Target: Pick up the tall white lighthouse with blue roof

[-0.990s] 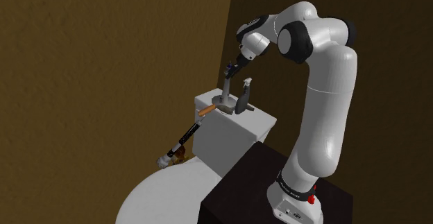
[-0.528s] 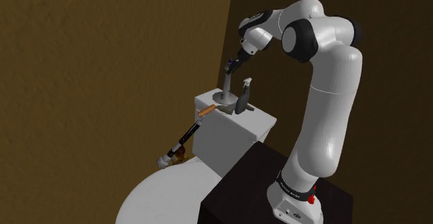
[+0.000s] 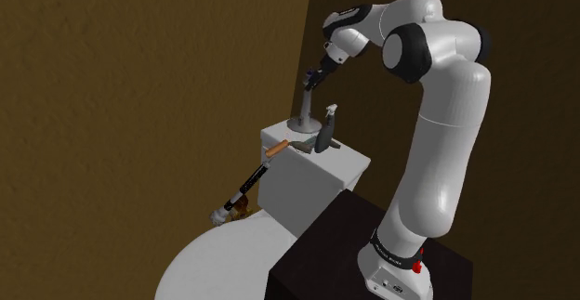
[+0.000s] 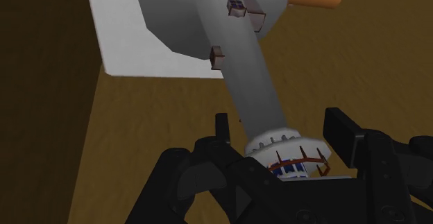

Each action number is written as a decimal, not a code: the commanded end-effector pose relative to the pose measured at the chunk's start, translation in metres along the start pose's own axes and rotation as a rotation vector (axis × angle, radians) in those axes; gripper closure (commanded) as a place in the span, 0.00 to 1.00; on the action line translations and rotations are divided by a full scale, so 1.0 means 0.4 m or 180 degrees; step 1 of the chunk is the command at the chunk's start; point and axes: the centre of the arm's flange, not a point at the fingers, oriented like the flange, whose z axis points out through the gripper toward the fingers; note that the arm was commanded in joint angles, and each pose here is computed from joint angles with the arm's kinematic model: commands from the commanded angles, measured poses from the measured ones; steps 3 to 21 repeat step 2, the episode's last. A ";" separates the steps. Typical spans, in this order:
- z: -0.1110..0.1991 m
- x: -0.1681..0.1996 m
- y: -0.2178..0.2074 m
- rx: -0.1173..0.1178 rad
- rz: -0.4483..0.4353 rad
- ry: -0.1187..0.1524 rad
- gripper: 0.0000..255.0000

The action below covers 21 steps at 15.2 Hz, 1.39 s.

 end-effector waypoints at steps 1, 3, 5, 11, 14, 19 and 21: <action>-0.016 0.008 -0.003 -0.0001 0.0000 0.0002 1.00; -0.016 0.008 -0.003 -0.0001 0.0000 0.0002 1.00; -0.016 0.008 -0.003 -0.0001 0.0000 0.0002 1.00; -0.016 0.008 -0.003 -0.0001 0.0000 0.0002 1.00; -0.016 0.008 -0.003 -0.0001 0.0000 0.0002 1.00; -0.016 0.008 -0.003 -0.0001 0.0000 0.0002 1.00; -0.016 0.008 -0.003 -0.0001 0.0000 0.0002 1.00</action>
